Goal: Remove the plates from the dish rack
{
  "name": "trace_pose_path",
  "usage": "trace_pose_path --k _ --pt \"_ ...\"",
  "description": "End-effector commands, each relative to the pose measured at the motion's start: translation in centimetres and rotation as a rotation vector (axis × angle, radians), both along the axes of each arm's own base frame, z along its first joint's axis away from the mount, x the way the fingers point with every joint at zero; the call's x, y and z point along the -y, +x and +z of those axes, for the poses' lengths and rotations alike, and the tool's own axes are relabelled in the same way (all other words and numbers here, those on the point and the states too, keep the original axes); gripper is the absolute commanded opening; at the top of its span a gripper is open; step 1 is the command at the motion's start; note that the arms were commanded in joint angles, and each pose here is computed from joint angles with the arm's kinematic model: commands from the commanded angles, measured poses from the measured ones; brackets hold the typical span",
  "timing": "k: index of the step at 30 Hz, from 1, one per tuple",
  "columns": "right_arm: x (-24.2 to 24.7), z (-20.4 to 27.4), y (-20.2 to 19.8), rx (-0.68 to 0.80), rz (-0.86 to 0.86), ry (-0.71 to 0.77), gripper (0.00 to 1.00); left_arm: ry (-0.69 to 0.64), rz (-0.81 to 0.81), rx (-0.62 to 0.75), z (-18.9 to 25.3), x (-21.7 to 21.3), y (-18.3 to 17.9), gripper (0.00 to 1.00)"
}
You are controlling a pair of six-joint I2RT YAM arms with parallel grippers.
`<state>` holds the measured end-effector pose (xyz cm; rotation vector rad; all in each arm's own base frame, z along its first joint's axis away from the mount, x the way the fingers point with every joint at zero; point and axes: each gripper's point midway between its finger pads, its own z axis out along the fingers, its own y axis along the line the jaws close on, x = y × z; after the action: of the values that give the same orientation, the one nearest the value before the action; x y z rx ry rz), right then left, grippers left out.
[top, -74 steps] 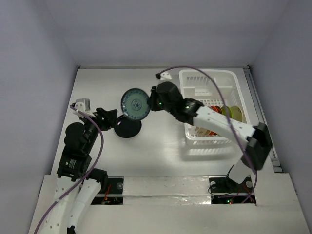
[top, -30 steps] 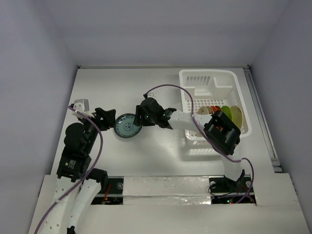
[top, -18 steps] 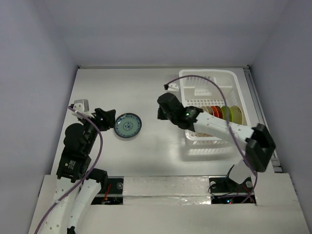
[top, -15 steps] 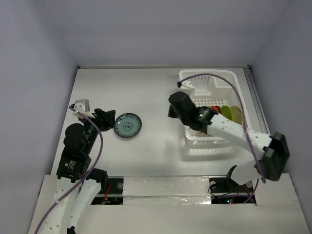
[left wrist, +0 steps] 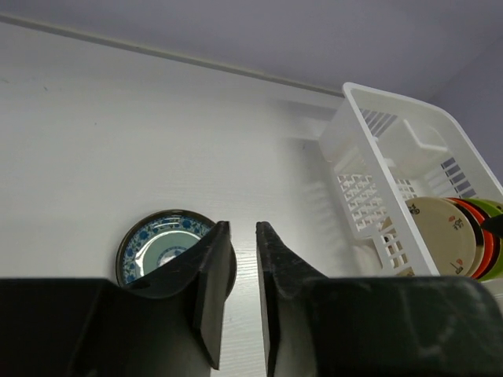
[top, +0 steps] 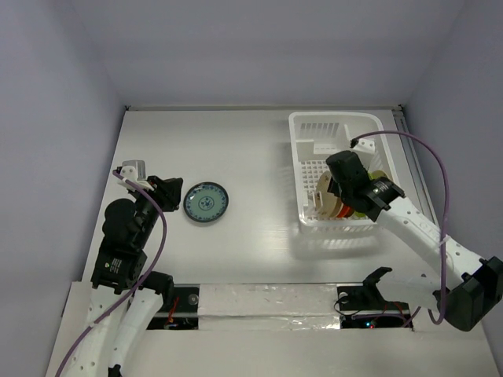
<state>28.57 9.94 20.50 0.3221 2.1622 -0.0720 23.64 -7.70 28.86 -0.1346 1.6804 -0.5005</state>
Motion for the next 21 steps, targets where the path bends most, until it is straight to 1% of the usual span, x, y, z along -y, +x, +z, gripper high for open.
trace_pose_path --k 1,3,6,11,14,16,17,21 --pt "1.9 -0.3 0.3 -0.022 -0.013 -0.035 0.45 -0.016 -0.011 0.082 2.8 0.1 -0.1 0.18" --pt "1.7 -0.9 0.7 -0.043 -0.001 -0.046 0.45 -0.015 -0.013 0.086 2.9 0.1 -0.1 0.23" --pt "1.2 -1.2 1.5 -0.054 0.018 -0.043 0.44 -0.013 -0.021 0.089 2.9 0.2 -0.2 0.25" --pt "1.3 -2.1 2.1 -0.089 0.013 -0.086 0.39 -0.012 -0.028 0.088 2.9 0.4 -0.2 0.27" --pt "2.2 -1.5 1.8 -0.089 -0.020 -0.116 0.39 -0.012 -0.030 0.090 2.9 0.4 -0.2 0.27" --pt "2.5 -0.9 1.6 -0.085 -0.027 -0.128 0.42 -0.013 -0.033 0.091 3.0 0.5 -0.2 0.27" --pt "2.7 -0.5 1.5 -0.078 -0.028 -0.126 0.45 -0.013 -0.035 0.090 2.9 0.5 -0.1 0.27" --pt "3.1 0.7 0.9 -0.075 -0.033 -0.133 0.49 -0.013 -0.039 0.091 3.0 0.6 -0.1 0.28"
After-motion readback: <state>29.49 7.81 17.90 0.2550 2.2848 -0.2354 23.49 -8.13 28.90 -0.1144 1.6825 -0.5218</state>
